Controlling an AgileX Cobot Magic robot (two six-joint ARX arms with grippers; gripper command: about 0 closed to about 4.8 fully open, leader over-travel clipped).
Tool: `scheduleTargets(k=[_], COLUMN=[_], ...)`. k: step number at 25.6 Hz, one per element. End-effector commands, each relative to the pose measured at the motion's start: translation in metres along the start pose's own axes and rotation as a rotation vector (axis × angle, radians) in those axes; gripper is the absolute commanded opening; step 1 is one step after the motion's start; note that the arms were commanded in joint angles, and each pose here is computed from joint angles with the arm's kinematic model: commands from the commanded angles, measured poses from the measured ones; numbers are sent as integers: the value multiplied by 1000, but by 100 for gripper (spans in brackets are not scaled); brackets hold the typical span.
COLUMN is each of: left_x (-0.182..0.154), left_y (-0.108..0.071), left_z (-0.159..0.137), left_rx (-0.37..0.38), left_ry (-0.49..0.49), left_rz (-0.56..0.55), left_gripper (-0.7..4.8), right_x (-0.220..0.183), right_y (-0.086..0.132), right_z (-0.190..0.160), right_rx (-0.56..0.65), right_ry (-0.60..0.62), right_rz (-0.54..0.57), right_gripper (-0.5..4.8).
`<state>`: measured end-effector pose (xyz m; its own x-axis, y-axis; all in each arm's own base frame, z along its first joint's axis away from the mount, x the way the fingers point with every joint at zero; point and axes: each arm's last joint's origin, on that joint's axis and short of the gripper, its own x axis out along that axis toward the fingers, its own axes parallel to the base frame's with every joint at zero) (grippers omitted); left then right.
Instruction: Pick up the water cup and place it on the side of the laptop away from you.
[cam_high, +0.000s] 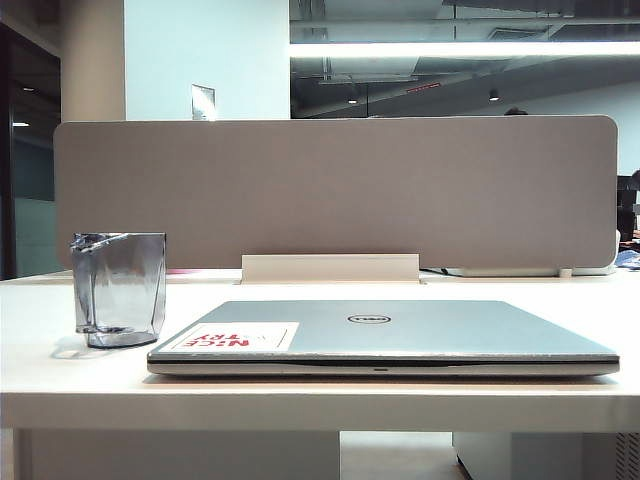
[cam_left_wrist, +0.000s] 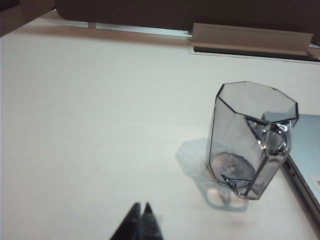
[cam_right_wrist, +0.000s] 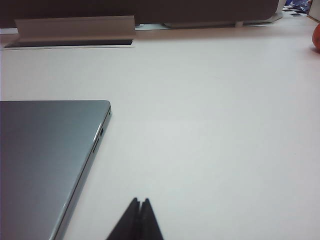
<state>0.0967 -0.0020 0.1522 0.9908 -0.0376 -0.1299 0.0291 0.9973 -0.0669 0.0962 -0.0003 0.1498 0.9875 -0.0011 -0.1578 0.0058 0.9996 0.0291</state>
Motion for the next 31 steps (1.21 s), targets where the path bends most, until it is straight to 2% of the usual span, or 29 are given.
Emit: scheduleTargets(k=[1,21,24,26,31], left_x=[0,0,-1,-4,-13], left_y=[0,-1,-2,-4,-6], left_z=[2,4,11,21,48], left_rx=[3,-9,-61,-60,-59], left_ry=[-8,-37,-99,-145,-147], left_rz=[-1,-14,-69,-103,-115], left_gripper=[-5,-5,-6,-6,-6], right_x=[0,0,0,0,0], right_y=[0,0,0,0,0], right_z=[0,0,0,0,0], right_rx=[-4,-3,-3,-4,-4], right_ry=[-13,-14,-15,-14,-14], right_rz=[0,-2,-3,-2,0], right_gripper=[-1,-1,-1,-1,-1])
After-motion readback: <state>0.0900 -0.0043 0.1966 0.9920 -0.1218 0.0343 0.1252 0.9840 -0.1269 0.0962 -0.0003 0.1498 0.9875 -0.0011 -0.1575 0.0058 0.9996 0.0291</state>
